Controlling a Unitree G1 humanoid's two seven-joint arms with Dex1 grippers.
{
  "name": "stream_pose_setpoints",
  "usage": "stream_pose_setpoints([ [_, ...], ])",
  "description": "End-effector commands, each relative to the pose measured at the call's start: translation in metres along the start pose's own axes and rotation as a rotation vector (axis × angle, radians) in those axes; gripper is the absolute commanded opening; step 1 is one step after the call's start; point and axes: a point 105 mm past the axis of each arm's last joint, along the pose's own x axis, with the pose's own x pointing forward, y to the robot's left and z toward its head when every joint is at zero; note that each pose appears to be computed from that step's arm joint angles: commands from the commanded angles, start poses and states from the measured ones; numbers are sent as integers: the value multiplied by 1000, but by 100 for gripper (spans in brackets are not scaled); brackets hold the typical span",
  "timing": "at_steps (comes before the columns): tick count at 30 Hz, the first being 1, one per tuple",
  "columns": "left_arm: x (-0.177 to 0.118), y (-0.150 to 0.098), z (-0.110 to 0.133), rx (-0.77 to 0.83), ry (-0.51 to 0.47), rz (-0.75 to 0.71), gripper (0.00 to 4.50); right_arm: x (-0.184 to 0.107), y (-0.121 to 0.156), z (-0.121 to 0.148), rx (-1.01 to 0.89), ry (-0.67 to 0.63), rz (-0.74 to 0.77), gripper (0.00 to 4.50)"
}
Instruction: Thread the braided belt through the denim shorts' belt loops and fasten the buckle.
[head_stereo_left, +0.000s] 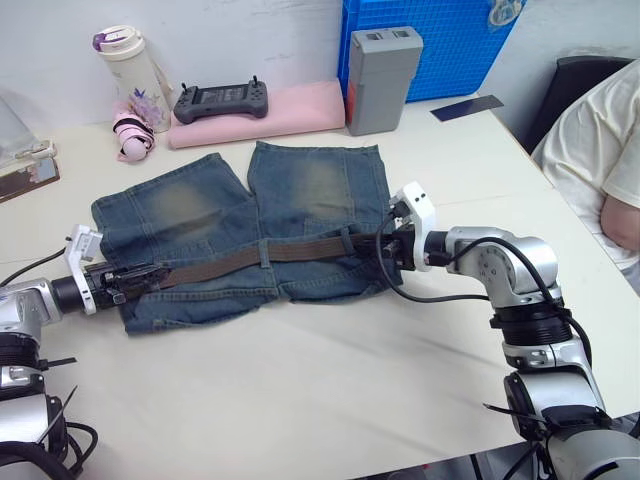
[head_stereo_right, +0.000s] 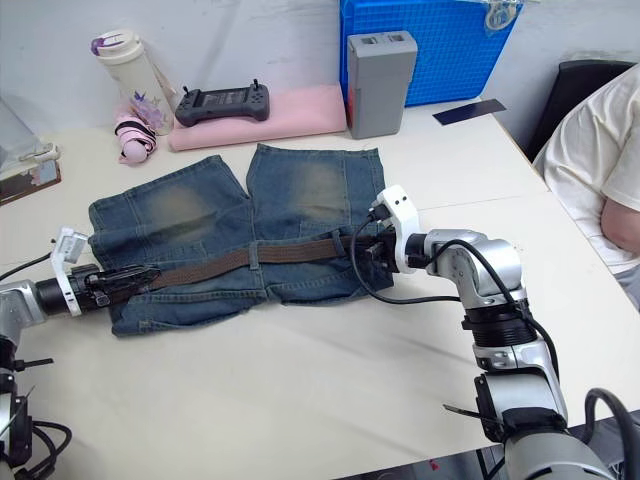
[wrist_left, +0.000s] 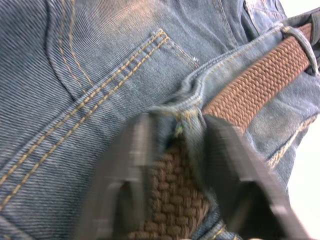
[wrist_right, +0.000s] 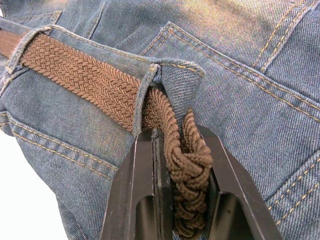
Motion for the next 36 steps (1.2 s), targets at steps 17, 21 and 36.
stream_pose_setpoints([
  [17, 23, -14, 101, 734, -348, 257, 13, -21, -44, 80, -108, -366, -234, 30],
  [21, 16, -33, 102, 1046, -418, 324, 13, -40, -19, 93, -229, -521, -163, 30],
  [36, -49, -83, -68, 1528, -86, 248, 13, -77, 48, -80, -539, 88, 92, 30],
])
